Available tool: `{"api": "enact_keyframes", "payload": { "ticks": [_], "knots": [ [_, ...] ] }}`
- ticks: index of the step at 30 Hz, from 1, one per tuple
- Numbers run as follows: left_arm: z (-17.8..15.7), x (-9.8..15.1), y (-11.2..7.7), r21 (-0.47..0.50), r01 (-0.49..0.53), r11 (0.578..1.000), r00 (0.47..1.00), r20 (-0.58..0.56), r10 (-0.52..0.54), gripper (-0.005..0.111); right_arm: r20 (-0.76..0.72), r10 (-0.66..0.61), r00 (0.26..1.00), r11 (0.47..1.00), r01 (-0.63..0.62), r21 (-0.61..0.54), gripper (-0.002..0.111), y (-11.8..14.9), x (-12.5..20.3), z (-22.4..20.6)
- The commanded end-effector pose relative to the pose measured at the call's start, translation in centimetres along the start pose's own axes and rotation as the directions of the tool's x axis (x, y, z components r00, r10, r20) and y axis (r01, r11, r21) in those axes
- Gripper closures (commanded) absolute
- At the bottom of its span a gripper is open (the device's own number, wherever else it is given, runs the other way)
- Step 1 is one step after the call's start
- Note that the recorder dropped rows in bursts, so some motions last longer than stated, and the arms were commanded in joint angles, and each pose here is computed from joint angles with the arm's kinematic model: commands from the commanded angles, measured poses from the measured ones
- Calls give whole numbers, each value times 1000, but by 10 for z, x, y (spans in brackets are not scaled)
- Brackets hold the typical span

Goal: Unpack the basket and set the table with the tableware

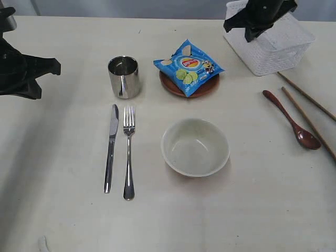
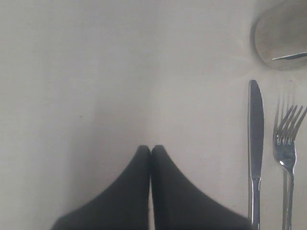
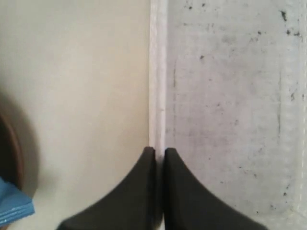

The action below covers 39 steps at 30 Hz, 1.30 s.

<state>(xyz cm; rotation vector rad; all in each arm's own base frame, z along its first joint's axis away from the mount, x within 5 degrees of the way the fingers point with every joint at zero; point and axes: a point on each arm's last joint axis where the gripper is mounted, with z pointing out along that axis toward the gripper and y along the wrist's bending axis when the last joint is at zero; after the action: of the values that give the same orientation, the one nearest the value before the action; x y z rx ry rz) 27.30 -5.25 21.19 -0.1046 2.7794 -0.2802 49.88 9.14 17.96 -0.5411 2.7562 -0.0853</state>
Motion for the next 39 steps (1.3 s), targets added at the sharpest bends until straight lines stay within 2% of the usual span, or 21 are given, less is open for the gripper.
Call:
{"api": "enact_keyframes", "payload": {
  "ticks": [1,8,13,22,28,30,32,33,34,37,39],
  "knots": [
    [-1,-1,-3,7,-4,1000,1000,1,4,107,32,140,990,990,-140,4,109,-5,-2,1],
    [-1,-1,-3,7,-4,1000,1000,1,4,107,79,253,964,967,-253,-6,109,-2,-7,3],
    [-1,-1,-3,8,-4,1000,1000,3,4,107,74,374,925,927,-374,-15,109,-2,-7,3],
    [-1,-1,-3,8,-4,1000,1000,5,4,107,66,406,911,914,-406,-16,109,-2,-6,3],
    [-1,-1,-3,10,-2,1000,1000,5,2,107,52,355,933,935,-355,-10,108,-1,-5,3],
    [-1,-1,-3,10,-2,1000,1000,5,2,107,53,342,938,940,-342,-9,99,-1,-5,3],
    [-1,-1,-3,10,-2,1000,1000,5,2,107,53,343,938,939,-343,-9,83,-1,-5,3],
    [-1,-1,-3,10,-2,1000,1000,5,2,107,52,359,932,933,-359,-10,70,-1,-5,3],
    [-1,-1,-3,10,-2,1000,1000,5,2,107,54,374,926,927,-374,-11,64,-1,-5,3],
    [-1,-1,-3,9,-7,1000,1000,5,7,107,67,375,925,927,-375,-13,63,-2,-6,-5],
    [-1,-1,-3,9,-7,1000,1000,5,7,107,103,375,921,927,-375,-18,63,-4,-9,-26]
  ]
}}
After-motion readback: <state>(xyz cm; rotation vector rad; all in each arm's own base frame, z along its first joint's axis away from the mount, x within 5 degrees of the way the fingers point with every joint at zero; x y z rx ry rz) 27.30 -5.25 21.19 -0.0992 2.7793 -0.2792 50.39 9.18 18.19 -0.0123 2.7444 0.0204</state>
